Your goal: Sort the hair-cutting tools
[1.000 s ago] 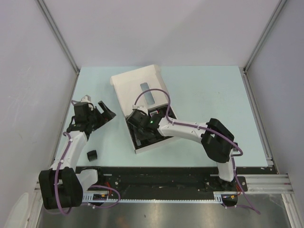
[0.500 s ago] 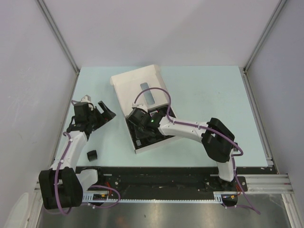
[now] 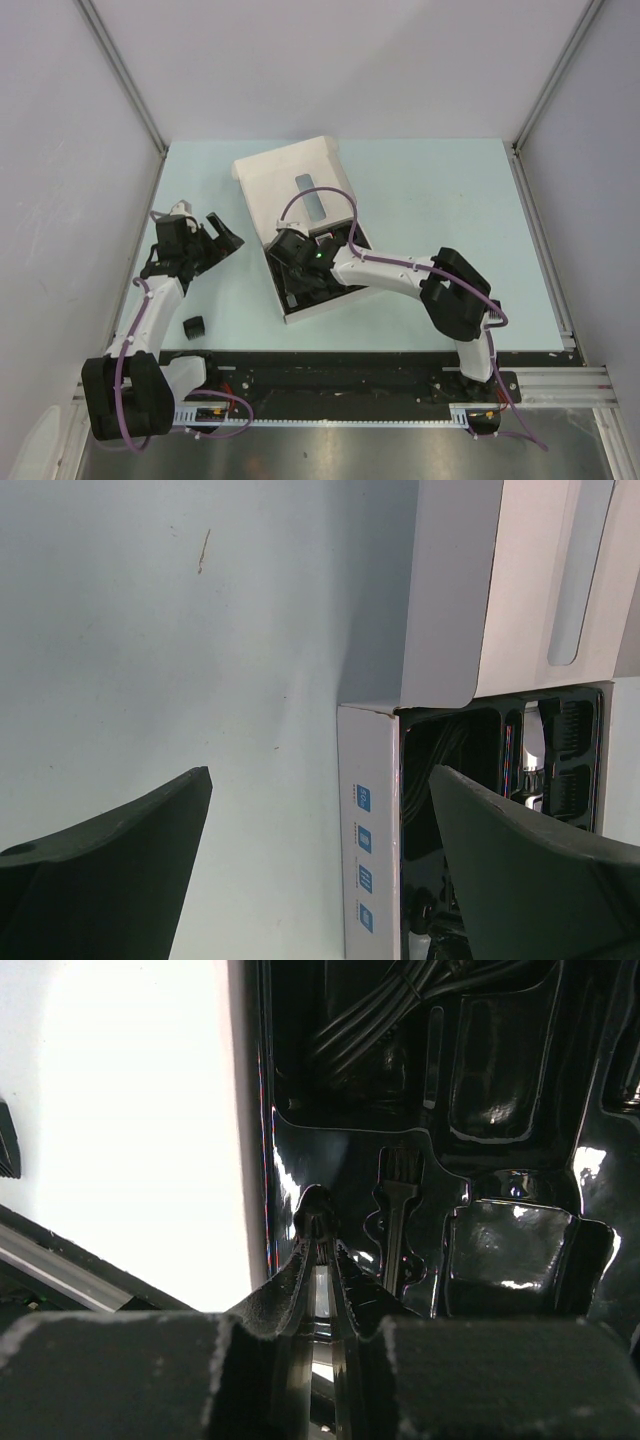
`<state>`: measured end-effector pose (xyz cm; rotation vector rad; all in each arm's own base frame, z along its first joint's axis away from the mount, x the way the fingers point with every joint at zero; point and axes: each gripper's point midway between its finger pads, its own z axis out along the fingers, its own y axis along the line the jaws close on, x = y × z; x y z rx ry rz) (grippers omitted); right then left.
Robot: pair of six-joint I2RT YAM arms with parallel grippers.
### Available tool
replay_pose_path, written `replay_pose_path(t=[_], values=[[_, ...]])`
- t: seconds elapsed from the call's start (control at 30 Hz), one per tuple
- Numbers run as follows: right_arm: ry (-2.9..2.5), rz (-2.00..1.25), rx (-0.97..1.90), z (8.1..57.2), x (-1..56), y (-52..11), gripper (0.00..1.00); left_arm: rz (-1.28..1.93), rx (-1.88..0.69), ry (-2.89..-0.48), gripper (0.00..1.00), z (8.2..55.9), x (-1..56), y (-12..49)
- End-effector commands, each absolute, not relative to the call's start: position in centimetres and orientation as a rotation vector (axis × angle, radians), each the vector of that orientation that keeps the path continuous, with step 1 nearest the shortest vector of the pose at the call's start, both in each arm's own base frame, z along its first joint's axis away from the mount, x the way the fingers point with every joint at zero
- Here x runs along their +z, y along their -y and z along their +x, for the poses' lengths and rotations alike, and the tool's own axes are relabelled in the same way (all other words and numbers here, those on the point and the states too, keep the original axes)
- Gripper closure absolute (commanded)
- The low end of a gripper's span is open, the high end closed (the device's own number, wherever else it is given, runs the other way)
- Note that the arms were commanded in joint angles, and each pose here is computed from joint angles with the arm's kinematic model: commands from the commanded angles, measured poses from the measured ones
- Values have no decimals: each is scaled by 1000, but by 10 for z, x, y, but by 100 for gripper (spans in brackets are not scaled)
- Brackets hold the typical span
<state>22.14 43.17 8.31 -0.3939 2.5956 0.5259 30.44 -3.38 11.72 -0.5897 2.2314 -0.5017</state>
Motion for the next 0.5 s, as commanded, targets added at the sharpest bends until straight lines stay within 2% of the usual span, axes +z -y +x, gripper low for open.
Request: replay_pose_path(t=[0.0, 0.47], values=[[-2597, -426, 539, 220, 76, -438, 87, -563, -513, -2193, 4, 311, 126, 33], [-2650, -464, 484, 212, 53, -434, 87, -562, -509, -2190, 3, 311, 126, 33]])
